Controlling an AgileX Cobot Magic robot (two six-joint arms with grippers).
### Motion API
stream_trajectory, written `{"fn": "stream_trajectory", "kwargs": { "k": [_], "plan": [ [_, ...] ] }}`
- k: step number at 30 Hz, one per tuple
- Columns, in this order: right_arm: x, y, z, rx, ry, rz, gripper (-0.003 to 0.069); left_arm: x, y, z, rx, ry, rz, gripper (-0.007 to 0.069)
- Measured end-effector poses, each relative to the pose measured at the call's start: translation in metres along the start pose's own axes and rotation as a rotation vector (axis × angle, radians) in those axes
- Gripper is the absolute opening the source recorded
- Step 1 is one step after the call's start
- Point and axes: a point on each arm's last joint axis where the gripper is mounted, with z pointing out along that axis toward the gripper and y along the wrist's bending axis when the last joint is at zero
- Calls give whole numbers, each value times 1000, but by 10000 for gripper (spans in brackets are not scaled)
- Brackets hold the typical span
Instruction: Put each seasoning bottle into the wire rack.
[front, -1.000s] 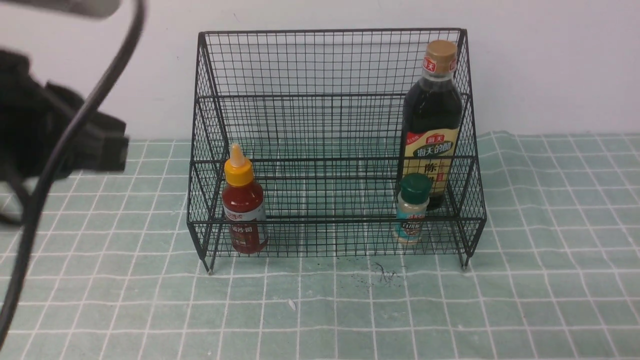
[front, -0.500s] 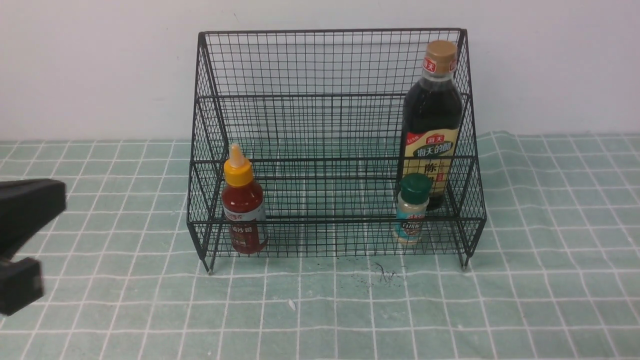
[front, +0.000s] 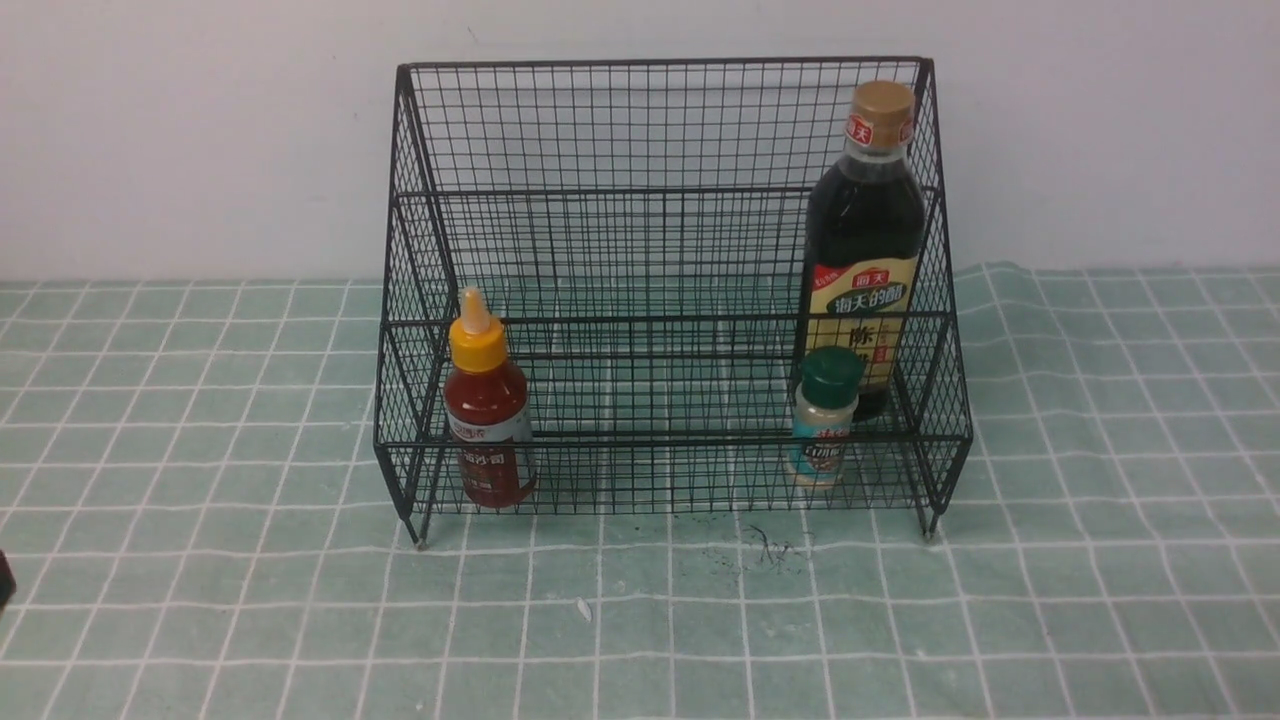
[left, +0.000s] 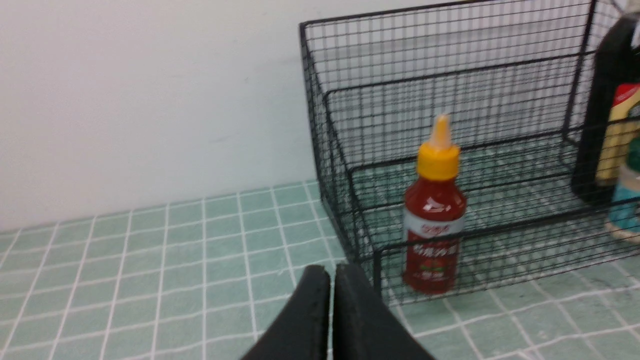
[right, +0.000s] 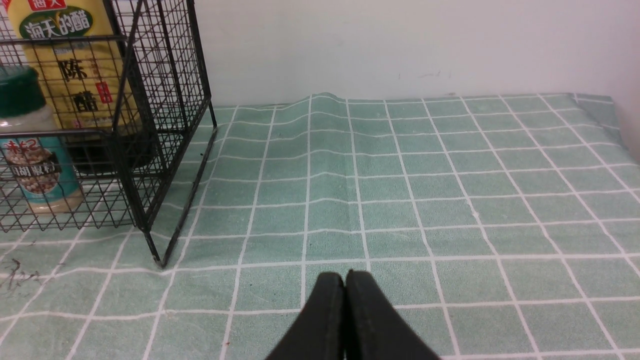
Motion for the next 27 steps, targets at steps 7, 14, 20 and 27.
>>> {"fn": "stream_trajectory", "kwargs": {
  "k": [7,14,20,27],
  "plan": [
    [0,0,0,0,1,0,-15,78,4,14,-81,92,-2,-6],
    [0,0,0,0,1,1,-15,87,4,14,-83,145,-3,-6],
    [0,0,0,0,1,1,-15,87,4,14,-83,145,-3,-6],
    [0,0,0,0,1,1,-15,87,4,14,-83,145,-3,-6]
  ]
}}
